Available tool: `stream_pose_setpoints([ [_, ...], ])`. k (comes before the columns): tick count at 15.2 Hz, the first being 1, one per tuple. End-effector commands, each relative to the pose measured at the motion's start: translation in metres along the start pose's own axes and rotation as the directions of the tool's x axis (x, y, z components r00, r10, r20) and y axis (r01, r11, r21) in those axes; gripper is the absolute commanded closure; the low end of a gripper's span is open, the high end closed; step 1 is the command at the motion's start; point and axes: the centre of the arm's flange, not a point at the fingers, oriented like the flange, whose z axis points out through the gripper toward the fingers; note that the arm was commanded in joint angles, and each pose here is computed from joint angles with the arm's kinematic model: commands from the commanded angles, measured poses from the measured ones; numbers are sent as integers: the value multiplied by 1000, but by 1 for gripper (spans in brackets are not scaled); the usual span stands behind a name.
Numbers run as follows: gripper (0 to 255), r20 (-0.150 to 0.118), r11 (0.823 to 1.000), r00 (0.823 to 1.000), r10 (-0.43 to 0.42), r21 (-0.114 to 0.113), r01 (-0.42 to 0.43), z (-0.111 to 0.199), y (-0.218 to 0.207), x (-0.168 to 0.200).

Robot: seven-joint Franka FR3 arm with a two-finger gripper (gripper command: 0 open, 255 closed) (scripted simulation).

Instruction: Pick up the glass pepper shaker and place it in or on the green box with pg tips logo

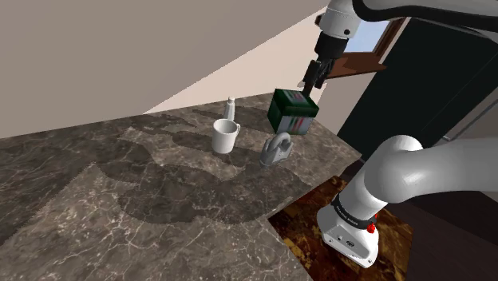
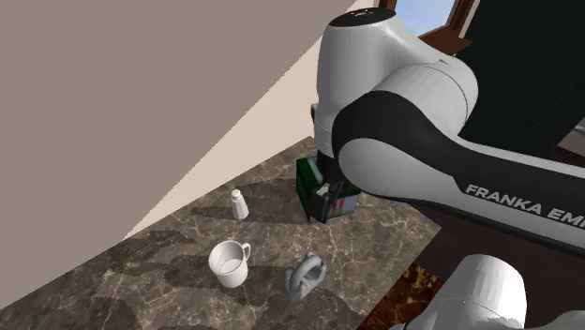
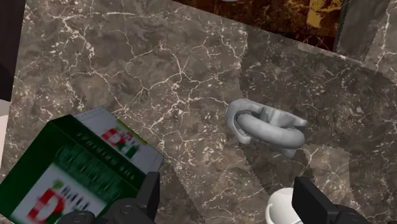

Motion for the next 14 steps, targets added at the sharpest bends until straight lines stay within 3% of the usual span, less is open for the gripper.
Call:
stream_pose_setpoints([
  [1,0,0,1000,1000,0,0,0,0,0,0],
  [14,0,-5,1000,1000,0,2,0,71,-4,155],
])
